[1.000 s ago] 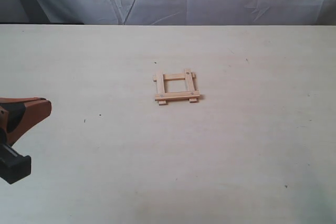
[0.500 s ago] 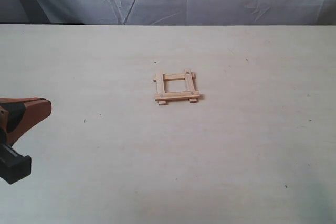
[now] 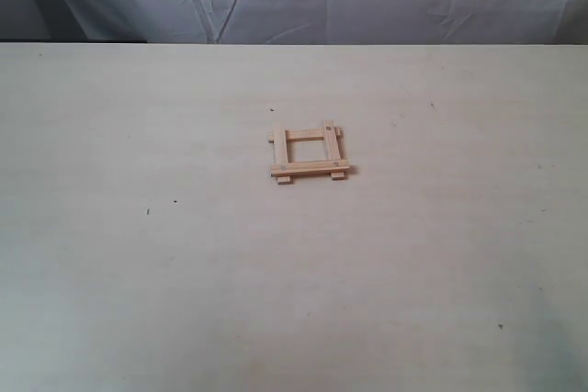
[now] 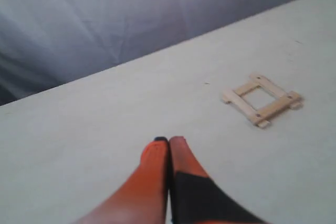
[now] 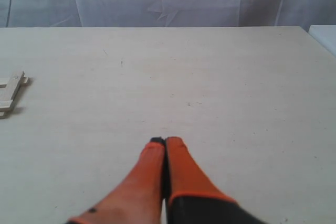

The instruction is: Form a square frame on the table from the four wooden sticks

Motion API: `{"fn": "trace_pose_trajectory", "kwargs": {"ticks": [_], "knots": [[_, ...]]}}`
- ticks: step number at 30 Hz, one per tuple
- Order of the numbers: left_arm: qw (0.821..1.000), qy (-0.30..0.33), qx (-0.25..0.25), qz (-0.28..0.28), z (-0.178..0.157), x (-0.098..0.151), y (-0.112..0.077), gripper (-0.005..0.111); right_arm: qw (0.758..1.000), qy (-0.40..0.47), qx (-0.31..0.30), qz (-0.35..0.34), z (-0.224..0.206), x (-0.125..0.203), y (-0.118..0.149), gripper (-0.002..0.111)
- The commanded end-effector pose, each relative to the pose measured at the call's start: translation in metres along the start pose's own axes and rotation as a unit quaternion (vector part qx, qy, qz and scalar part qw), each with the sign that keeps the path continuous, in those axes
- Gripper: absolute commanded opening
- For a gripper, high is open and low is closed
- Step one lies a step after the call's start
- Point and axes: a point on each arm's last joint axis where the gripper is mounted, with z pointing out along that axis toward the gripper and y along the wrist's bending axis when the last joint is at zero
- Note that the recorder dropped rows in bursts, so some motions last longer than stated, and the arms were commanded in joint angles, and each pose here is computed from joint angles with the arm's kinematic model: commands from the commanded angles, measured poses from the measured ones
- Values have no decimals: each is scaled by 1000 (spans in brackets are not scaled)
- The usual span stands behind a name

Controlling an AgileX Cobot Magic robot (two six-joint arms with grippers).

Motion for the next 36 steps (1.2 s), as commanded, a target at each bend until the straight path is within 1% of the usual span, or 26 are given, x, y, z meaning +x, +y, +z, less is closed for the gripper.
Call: {"fn": "trace_pose_trajectory", "kwargs": {"ticks": [1,2,3,4,5,6,7,9,12,15,18,31,36], "knots": [[989,-24,-95,-111,-22,5,18,0,1000,-9,3,1,0,0,0,0],[983,-32,-115,-143,-28,14,19,0,1000,-9,3,1,0,0,0,0],[980,-35,-124,-152,-30,21,18,0,1000,-9,3,1,0,0,0,0],[976,-35,-135,-169,-31,42,15,0,1000,-9,3,2,0,0,0,0],[972,-38,-133,-190,-29,63,11,0,1000,-9,1,7,0,0,0,0],[970,-40,-128,-200,-27,74,8,0,1000,-9,1,8,0,0,0,0],[968,-48,-124,-211,-23,92,4,0,1000,-9,1,8,0,0,0,0],[967,-68,-123,-210,-21,105,2,0,1000,-9,1,8,0,0,0,0],[971,-78,-117,-196,-22,104,1,0,1000,-9,1,8,0,0,0,0],[977,-73,-90,-180,-21,104,-2,0,1000,-9,0,8,0,0,0,0],[980,-73,-78,-170,-21,103,-3,0,1000,-9,0,8,0,0,0,0],[981,-71,-78,-165,-21,103,-3,0,1000,-8,-1,12,0,0,0,0],[986,-69,-76,-131,-21,103,-4,0,1000,-8,-1,12,0,0,0,0]]}}
